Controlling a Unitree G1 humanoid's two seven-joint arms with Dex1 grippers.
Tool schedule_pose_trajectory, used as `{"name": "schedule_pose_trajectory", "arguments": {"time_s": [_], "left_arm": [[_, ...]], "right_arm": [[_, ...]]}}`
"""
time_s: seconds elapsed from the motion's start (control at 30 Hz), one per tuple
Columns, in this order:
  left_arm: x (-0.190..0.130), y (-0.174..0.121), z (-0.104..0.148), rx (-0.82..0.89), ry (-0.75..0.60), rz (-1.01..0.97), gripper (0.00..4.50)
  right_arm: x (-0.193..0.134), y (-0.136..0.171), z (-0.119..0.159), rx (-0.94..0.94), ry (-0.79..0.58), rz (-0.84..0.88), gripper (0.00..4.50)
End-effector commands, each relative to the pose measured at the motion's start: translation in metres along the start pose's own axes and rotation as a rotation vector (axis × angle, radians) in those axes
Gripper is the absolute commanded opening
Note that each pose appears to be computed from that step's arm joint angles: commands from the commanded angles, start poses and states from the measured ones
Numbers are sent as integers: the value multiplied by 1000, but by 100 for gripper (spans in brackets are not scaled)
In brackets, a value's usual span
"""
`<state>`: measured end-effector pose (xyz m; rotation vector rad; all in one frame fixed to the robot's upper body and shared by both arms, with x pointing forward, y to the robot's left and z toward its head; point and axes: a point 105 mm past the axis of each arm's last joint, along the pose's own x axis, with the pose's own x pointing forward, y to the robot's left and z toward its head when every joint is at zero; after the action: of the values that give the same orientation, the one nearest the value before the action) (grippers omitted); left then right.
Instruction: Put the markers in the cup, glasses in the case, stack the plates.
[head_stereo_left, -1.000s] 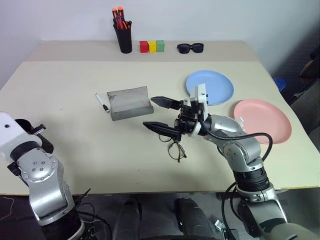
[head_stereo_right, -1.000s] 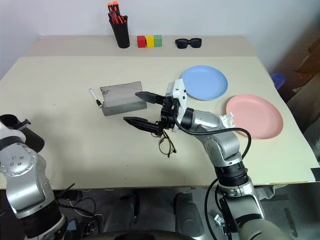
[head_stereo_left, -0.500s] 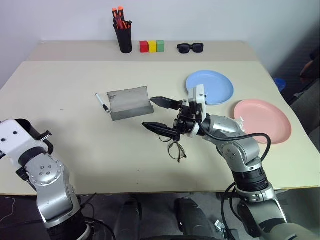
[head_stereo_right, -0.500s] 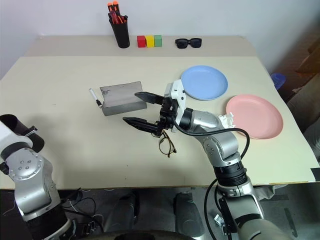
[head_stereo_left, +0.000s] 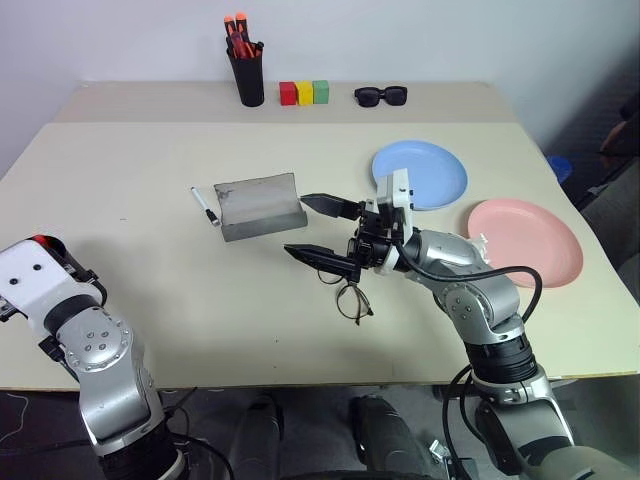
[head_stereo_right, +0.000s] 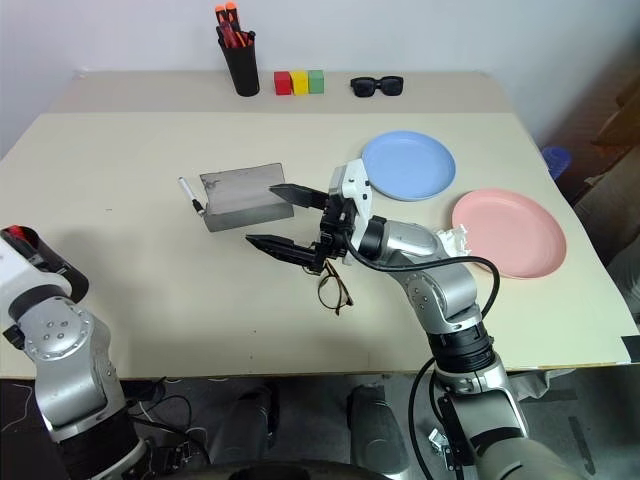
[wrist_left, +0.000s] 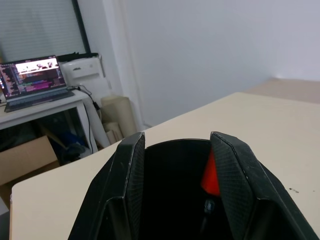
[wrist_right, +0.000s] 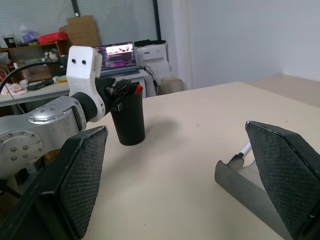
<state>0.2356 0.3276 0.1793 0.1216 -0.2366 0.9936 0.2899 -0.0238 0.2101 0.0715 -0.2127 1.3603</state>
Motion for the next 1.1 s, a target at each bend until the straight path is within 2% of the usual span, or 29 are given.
{"name": "schedule_pose_trajectory", "arguments": {"time_s": [0.03, 0.13, 0.27, 0.4, 0.5, 0.6, 0.87, 1.1], "left_arm": [[3, -5, 23, -13, -92, -20, 208], [5, -34, 48, -64, -156, -162, 208], [1, -87, 66, -97, -137, -419, 208], [4, -119, 35, -30, 149, -501, 208], [6, -134, 8, 41, 361, -506, 301], [9, -145, -9, 81, 503, -481, 444], [4, -191, -17, 56, 672, -581, 444], [-2, -209, -29, 69, 789, -585, 444]], "right_arm": [[3, 6, 11, -38, -28, 27, 450], [3, 6, 11, -38, -28, 25, 450], [3, 4, 11, -39, -26, 18, 450], [2, 2, 11, -44, -23, 2, 450], [1, 0, 9, -44, -18, -7, 450], [1, 0, 8, -44, -15, -14, 450], [-1, -1, 6, -49, -8, -31, 450], [-3, 0, 5, -49, -1, -38, 450]]}}
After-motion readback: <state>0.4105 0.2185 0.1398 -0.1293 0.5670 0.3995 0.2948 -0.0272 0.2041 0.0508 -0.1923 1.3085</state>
